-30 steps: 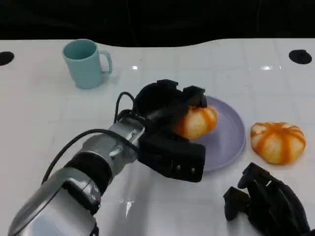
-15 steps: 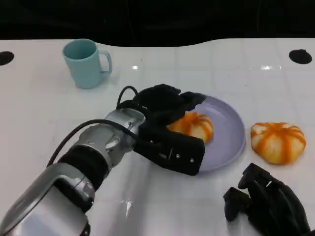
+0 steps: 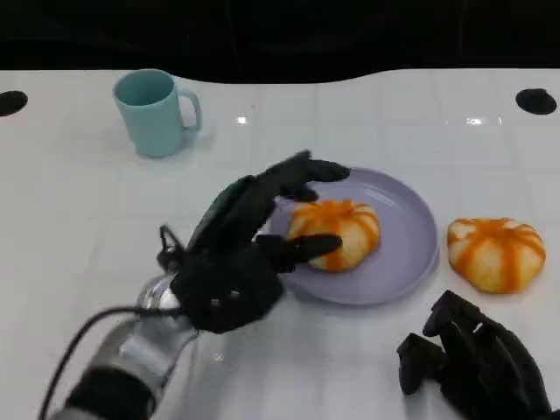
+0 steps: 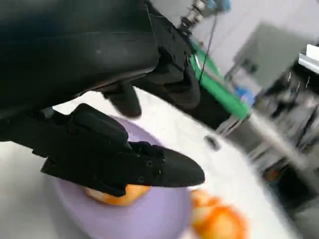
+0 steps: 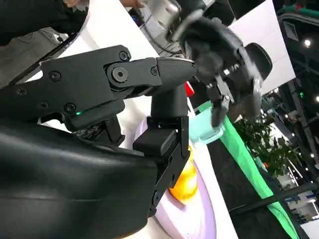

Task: Grasp the bread from the table and place it into the plate.

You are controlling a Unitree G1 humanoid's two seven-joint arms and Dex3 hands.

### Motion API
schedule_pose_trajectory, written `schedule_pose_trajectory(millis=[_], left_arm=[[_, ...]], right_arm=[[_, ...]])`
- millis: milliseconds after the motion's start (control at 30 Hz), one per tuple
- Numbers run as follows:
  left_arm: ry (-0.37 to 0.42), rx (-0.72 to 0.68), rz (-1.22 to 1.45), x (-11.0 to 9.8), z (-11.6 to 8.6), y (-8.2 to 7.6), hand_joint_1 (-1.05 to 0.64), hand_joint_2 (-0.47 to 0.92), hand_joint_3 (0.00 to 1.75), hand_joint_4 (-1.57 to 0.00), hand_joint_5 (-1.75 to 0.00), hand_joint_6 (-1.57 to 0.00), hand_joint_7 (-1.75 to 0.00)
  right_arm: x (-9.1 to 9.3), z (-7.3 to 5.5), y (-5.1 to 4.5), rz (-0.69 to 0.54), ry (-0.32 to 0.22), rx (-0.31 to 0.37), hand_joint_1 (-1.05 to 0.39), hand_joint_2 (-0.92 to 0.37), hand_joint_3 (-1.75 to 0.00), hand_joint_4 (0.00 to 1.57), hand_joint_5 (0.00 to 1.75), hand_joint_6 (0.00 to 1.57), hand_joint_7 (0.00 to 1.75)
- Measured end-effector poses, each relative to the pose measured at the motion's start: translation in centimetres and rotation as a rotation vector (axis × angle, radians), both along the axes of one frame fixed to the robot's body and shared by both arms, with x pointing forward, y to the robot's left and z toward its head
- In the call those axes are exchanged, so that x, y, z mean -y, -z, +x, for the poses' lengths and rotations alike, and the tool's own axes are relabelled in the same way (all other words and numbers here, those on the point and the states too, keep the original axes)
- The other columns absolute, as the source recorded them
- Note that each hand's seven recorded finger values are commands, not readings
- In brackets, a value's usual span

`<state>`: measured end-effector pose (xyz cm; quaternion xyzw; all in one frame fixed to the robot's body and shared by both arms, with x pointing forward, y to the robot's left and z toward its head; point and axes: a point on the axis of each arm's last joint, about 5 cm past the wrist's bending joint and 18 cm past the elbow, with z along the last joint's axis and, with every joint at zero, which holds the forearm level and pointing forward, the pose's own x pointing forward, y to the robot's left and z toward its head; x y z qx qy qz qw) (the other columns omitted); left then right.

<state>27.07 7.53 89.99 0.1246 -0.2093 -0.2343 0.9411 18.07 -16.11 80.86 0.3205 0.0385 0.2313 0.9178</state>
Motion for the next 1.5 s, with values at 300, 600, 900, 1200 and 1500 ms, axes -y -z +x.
schedule_pose_trajectory(millis=[300, 600, 900, 1200, 1500], left_arm=[[0.188, -0.27, -0.422, -2.8, -3.8, 0.6, -0.64, 0.92, 0.38, -0.77, -1.75, -0.56, -1.74], [0.324, -0.482, -0.557, -5.4, -7.0, 2.4, -0.67, 0.92, 0.3, -0.89, -1.75, -0.65, -1.75], [0.324, -0.569, -0.627, -6.4, -9.2, 4.2, -0.66, 0.92, 0.27, -0.89, -1.75, -0.65, -1.75], [0.305, -0.589, -0.658, -6.6, -9.6, 4.5, -0.67, 0.92, 0.26, -0.89, -1.75, -0.65, -1.75], [0.294, -0.598, -0.672, -6.8, -9.7, 4.6, -0.67, 0.92, 0.26, -0.89, -1.75, -0.65, -1.75]], right_arm=[[0.0, 0.0, -0.03, -0.006, 0.005, -0.005, -0.56, -0.92, -0.25, 0.78, 1.67, 0.68, 1.42], [0.0, -0.2, -0.08, -0.008, 0.009, -0.013, -0.56, -0.92, -0.24, 0.79, 1.66, 0.68, 1.42], [0.1, -0.4, -0.04, -0.009, 0.01, -0.016, -0.56, -0.92, -0.24, 0.78, 1.67, 0.68, 1.4], [0.2, -0.5, -0.09, -0.011, 0.012, -0.012, -0.56, -0.92, -0.26, 0.78, 1.69, 0.7, 1.41], [0.2, -0.4, -0.03, -0.01, 0.011, -0.015, -0.55, -0.92, -0.25, 0.78, 1.68, 0.7, 1.38]])
